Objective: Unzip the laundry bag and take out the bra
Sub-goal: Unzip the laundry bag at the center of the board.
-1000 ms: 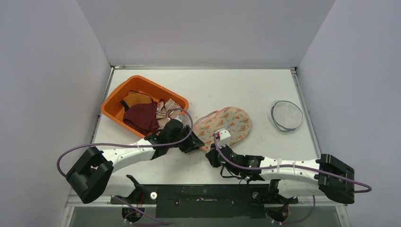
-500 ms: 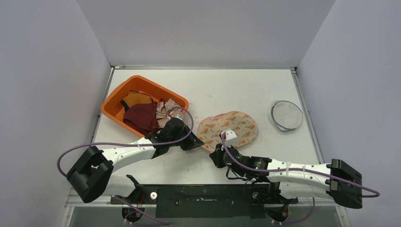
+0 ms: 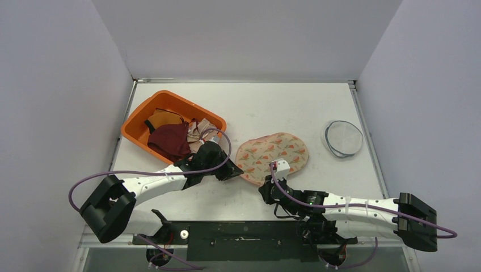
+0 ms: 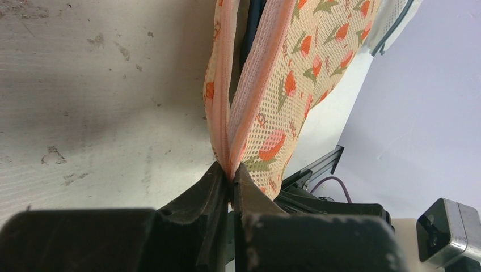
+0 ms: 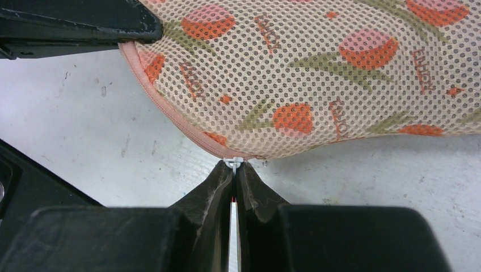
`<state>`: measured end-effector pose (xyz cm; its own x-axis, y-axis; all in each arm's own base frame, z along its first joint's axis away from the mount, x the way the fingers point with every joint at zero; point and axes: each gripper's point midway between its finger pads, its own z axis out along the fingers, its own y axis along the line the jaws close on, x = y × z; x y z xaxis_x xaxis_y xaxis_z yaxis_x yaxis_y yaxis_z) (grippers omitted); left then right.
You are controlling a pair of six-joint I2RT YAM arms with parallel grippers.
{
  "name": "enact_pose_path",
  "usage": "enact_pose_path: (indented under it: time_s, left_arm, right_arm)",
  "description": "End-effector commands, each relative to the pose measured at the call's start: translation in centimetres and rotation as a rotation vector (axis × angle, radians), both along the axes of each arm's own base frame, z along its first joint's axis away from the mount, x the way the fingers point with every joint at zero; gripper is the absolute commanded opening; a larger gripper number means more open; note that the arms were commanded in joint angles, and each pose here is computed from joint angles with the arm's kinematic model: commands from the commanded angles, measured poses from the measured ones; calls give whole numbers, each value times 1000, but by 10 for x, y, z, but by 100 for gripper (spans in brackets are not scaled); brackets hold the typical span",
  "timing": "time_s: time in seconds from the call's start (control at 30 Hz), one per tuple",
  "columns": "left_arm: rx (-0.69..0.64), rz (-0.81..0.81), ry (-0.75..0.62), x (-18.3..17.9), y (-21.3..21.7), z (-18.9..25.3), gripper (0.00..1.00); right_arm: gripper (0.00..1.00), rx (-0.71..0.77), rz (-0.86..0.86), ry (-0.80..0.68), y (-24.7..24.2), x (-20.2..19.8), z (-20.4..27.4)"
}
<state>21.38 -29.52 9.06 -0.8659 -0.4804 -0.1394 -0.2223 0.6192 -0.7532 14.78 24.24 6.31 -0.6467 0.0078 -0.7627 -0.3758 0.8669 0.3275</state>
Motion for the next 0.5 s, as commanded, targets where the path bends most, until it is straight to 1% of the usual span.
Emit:
enact_pose_path:
  time_s: [0.0, 0.2, 0.23, 0.27, 0.33, 0.37, 0.43, 0.47]
  left_arm:
    - [-1, 55, -71, 22, 2, 15, 0]
    - [-20, 31, -74, 16, -2, 13, 0]
    - [-22, 31, -76, 15, -3, 12, 0]
    - [-27, 29, -79, 14, -4, 11, 0]
    - [-32, 28, -86, 12, -7, 11, 0]
    - [-30, 28, -89, 10, -9, 10, 0]
    - [-27, 33, -100, 8, -13, 11, 0]
    - [-26, 43, -105, 8, -14, 10, 0]
  right_arm:
    - [5, -17, -56, -11, -10, 6, -3]
    - [6, -38, -63, -1, -13, 6, -8]
    - [11, -31, -66, 3, -12, 5, -7]
    - [23, -13, -63, 7, -10, 4, -5]
    - [57, 48, -66, 9, -6, 0, 7]
    - [68, 79, -84, 14, -6, -1, 12]
    - [81, 147, -114, 28, -6, -2, 23]
    - [85, 188, -125, 39, -5, -3, 27]
